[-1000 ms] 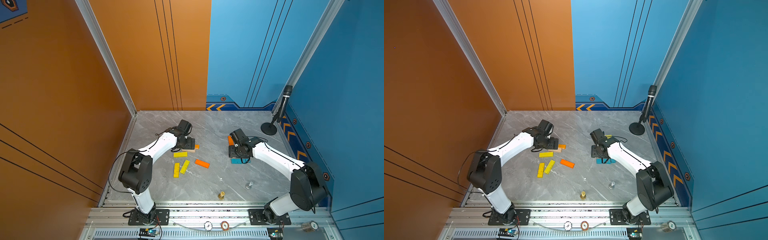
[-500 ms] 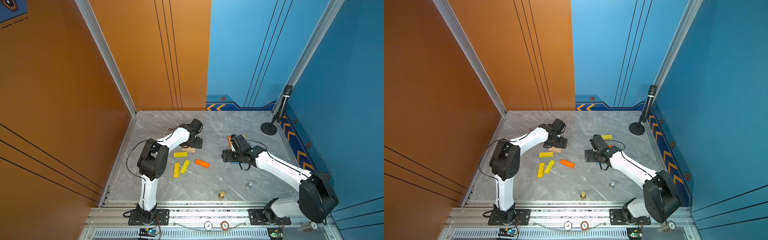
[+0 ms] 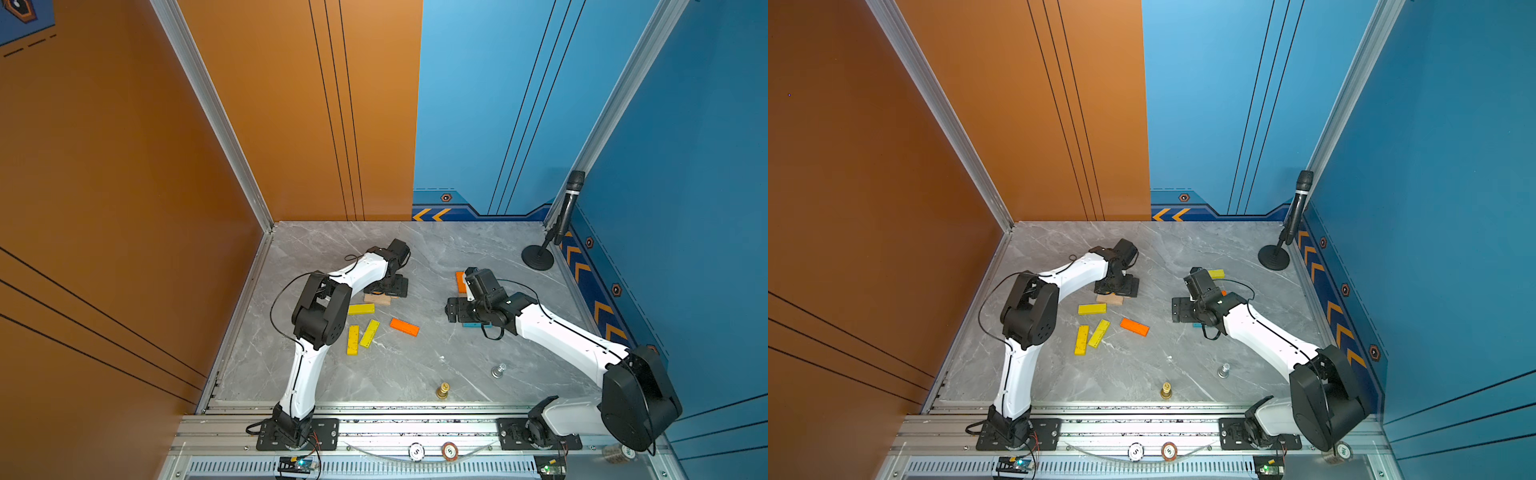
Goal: Assemble the number 6 with building blocks
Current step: Adjust the building block at the center of the board.
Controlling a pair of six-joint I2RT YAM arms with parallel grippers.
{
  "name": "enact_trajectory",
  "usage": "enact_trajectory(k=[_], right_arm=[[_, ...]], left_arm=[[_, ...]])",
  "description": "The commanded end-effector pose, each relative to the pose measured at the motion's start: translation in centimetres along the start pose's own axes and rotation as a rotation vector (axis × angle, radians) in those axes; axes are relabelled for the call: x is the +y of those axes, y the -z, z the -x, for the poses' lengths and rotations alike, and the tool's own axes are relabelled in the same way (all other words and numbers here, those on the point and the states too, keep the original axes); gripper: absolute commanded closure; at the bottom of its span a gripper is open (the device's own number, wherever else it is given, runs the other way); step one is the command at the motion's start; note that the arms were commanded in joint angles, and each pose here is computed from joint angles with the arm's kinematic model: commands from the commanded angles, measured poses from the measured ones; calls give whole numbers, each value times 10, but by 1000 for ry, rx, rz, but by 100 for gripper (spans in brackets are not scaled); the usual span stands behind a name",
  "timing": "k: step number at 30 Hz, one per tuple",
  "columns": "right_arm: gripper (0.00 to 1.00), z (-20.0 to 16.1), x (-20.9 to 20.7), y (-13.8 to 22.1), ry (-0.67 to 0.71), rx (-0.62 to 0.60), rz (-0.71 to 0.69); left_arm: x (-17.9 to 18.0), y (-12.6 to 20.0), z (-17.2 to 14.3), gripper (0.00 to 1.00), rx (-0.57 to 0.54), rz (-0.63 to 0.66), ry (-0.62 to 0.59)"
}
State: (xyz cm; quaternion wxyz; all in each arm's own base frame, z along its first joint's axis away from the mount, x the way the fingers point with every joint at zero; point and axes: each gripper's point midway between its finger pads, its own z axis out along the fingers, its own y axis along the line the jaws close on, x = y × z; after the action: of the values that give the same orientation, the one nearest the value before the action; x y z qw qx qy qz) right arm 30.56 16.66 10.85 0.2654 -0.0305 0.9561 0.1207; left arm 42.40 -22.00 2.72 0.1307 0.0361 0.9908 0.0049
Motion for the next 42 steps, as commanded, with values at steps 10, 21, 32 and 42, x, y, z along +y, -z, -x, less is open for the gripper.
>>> enact_trajectory(k=[10, 21, 32, 42], right_arm=[[7, 2, -19, 14, -59, -42, -1], [8, -3, -20, 17, -54, -34, 25], [20, 10, 55, -14, 205, 23, 67], [34, 18, 130, -84, 301, 131, 65]], left_arm=[[-31, -13, 13, 6, 6, -32, 40], [-58, -12, 19, 8, -1, -70, 115], [-5, 77, 73, 4, -128, -224, 250], [102, 127, 45, 1, -194, -154, 365]])
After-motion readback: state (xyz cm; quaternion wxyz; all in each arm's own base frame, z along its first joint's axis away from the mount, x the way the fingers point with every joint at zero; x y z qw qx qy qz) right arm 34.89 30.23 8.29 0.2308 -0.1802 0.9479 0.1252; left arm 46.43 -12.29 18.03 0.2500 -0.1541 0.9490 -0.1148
